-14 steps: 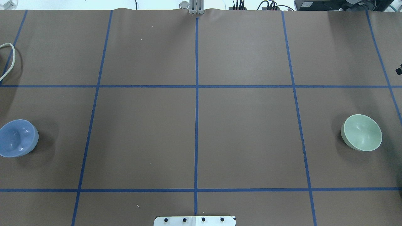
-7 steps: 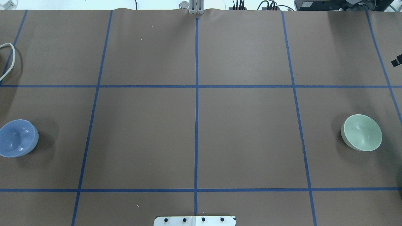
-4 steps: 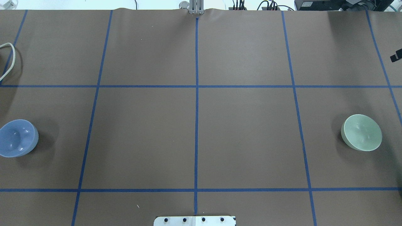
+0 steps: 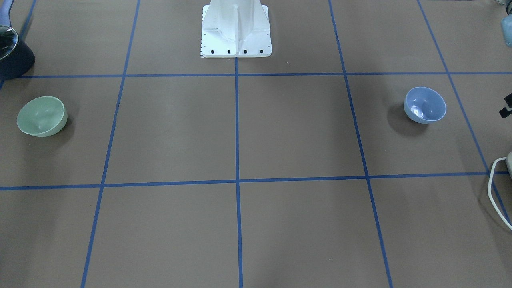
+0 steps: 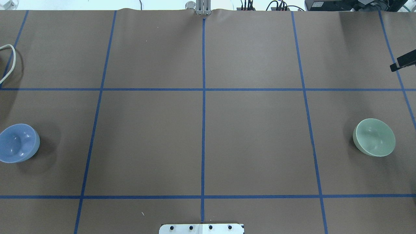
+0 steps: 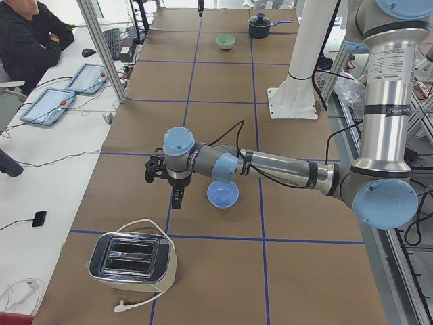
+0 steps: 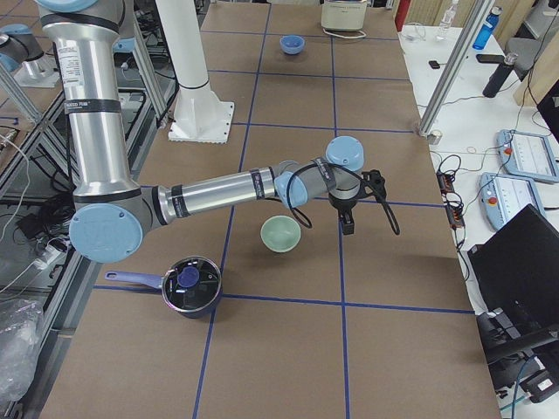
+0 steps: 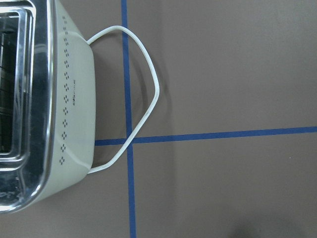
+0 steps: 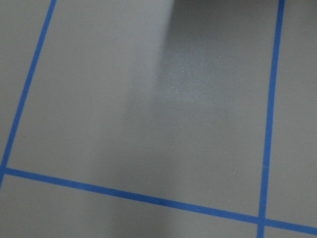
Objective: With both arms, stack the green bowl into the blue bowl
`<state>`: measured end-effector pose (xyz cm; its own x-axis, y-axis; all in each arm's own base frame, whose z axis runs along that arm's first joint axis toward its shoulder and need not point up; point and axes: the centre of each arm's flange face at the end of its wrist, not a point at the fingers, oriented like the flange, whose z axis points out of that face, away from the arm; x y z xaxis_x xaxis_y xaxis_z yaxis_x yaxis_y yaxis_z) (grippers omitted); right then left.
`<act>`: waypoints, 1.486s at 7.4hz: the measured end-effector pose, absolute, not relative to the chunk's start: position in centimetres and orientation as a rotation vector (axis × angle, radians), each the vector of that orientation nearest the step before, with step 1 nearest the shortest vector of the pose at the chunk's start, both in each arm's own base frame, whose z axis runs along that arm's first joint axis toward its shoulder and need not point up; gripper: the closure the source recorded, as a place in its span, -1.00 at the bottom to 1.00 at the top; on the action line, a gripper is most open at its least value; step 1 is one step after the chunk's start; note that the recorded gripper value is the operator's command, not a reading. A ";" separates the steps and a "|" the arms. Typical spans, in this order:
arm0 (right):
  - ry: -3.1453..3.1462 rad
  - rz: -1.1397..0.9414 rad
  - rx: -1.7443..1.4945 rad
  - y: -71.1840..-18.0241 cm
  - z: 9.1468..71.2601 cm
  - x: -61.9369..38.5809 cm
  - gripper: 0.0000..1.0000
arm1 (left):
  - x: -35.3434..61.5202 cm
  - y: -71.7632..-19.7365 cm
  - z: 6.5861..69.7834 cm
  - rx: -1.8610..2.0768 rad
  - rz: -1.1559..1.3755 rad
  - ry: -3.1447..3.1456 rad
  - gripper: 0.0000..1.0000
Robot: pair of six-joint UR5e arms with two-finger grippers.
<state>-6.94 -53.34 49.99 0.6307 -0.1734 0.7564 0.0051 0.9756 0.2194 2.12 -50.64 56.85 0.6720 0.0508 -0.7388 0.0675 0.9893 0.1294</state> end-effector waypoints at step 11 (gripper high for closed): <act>-0.833 -0.271 0.104 -43.0 58.7 -10.7 -1.00 | 12.5 -43.2 64.8 0.190 -0.024 0.874 -0.96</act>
